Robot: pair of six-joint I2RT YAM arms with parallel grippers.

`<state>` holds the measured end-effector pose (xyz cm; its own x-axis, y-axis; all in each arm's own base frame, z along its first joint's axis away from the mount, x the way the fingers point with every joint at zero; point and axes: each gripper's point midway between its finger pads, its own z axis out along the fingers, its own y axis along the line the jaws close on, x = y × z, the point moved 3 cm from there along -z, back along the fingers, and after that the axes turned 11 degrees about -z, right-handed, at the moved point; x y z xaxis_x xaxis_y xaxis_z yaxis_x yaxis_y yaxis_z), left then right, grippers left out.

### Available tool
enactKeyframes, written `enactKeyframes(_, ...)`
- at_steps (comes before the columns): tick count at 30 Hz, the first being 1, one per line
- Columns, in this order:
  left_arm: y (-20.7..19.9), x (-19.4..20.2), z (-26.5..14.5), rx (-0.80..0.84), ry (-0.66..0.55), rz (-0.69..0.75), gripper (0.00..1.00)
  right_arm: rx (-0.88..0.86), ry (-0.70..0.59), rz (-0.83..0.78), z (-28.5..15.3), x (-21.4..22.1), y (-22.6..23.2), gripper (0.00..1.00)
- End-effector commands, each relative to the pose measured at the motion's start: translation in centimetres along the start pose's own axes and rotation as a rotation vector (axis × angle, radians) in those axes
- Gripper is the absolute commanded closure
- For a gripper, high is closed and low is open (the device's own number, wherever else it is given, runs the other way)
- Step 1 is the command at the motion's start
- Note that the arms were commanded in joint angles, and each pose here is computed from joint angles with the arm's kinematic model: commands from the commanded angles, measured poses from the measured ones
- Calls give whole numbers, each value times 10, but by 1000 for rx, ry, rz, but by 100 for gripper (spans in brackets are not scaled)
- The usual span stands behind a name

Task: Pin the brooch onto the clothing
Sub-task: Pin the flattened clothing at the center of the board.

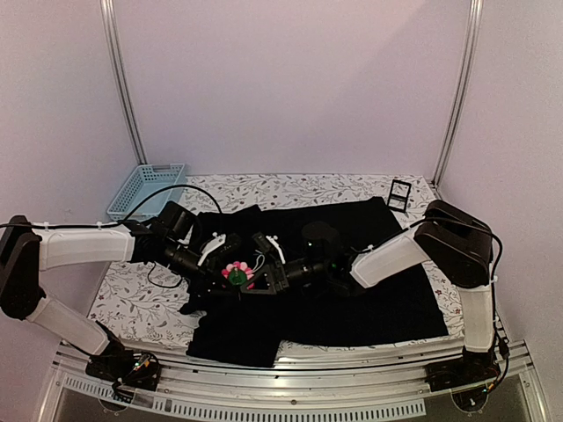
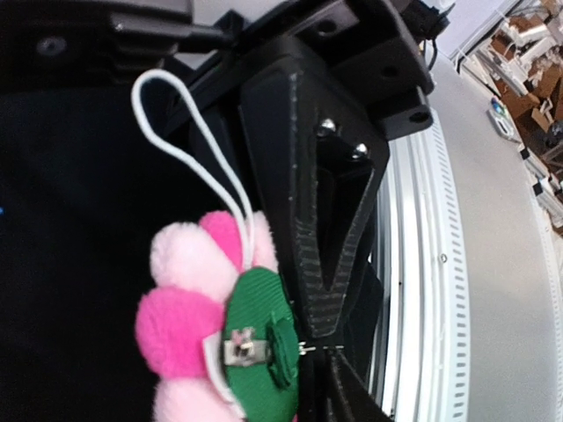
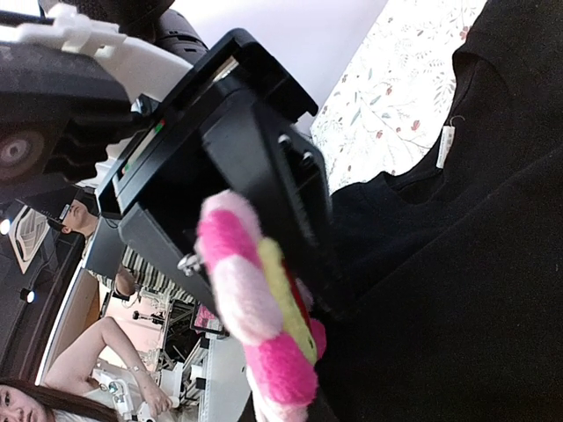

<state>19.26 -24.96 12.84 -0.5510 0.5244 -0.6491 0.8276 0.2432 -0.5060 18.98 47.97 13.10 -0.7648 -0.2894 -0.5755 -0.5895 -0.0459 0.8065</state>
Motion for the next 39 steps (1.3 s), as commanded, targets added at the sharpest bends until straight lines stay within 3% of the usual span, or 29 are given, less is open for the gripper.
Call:
enactKeyframes(1, -4, 4, 5, 44, 15, 6, 80, -35, -40, -66, 2, -19, 22, 100)
enactKeyframes(4, -6, -1, 3, 43, 6, -3, 100, -35, -38, -73, 2, -20, 21, 100)
enactKeyframes(8, -11, -8, -2, 62, 5, -45, 100, -30, -38, -70, 1, -19, 19, 98)
enactKeyframes(12, -11, -9, -5, 53, 18, -166, 100, 15, -23, -96, -4, -21, 17, 57)
enactKeyframes(16, -8, -14, -14, 21, 14, -246, 100, 189, 1, -262, -20, -22, 12, 43)
enactKeyframes(25, -24, -4, -18, 104, 73, -383, 100, 444, 61, -923, -55, -18, 17, 36)
enactKeyframes(30, -38, -28, -30, 153, 49, -402, 100, 437, 55, -1339, -45, -2, 42, 32)
enactKeyframes(32, -35, -33, -35, 152, 72, -486, 100, 429, 39, -1491, -41, -2, 54, 31)
enactKeyframes(36, -31, -19, -45, 128, 250, -654, 100, 477, -8, -1570, -34, -18, 64, 32)
enactKeyframes(39, -24, -8, -49, 35, 294, -687, 100, 507, -37, -1590, -30, -24, 70, 32)
